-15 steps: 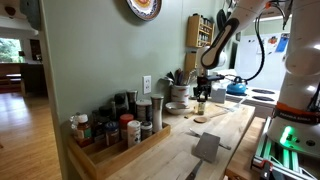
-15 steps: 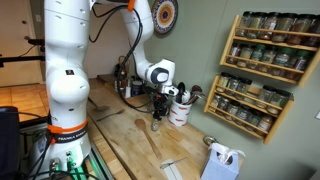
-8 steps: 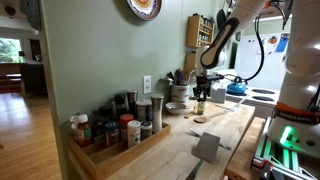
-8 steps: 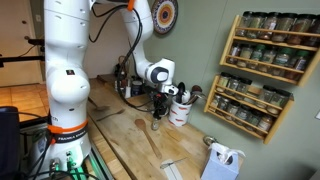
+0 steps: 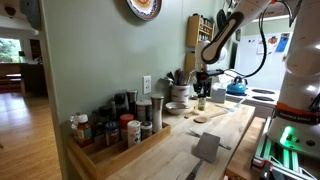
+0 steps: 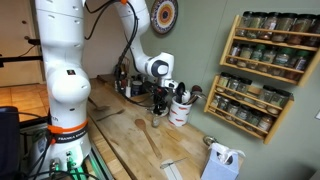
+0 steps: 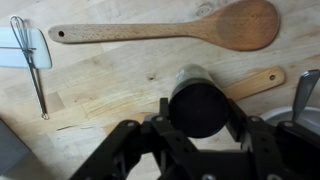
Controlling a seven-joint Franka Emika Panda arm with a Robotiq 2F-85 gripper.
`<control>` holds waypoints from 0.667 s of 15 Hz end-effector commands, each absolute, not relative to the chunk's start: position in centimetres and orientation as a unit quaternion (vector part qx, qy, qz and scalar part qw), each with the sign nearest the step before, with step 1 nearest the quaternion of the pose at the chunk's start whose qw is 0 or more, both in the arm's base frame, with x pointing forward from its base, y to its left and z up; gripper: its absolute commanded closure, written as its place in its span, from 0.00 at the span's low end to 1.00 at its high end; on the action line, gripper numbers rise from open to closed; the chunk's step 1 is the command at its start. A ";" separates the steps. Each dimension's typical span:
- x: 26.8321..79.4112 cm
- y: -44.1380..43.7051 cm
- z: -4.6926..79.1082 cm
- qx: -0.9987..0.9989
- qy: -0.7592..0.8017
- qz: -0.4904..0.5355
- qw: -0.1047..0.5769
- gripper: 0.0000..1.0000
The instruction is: Remove the black lid from the bottle
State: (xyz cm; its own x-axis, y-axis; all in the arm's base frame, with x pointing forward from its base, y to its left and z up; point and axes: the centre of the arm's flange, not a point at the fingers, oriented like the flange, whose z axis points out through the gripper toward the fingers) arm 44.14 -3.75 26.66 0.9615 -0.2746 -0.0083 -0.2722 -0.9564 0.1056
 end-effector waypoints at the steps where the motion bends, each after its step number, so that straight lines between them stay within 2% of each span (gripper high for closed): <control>1: 43.9 -3.6 27.1 0.989 -0.134 -0.023 0.065 0.69; 10: 44.6 -4.5 23.9 0.986 -0.153 -0.034 0.048 0.69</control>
State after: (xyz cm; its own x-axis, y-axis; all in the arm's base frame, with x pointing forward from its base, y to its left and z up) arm 43.98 -4.07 25.18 0.9580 -0.2830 -0.0469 -0.2763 -0.9542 0.1146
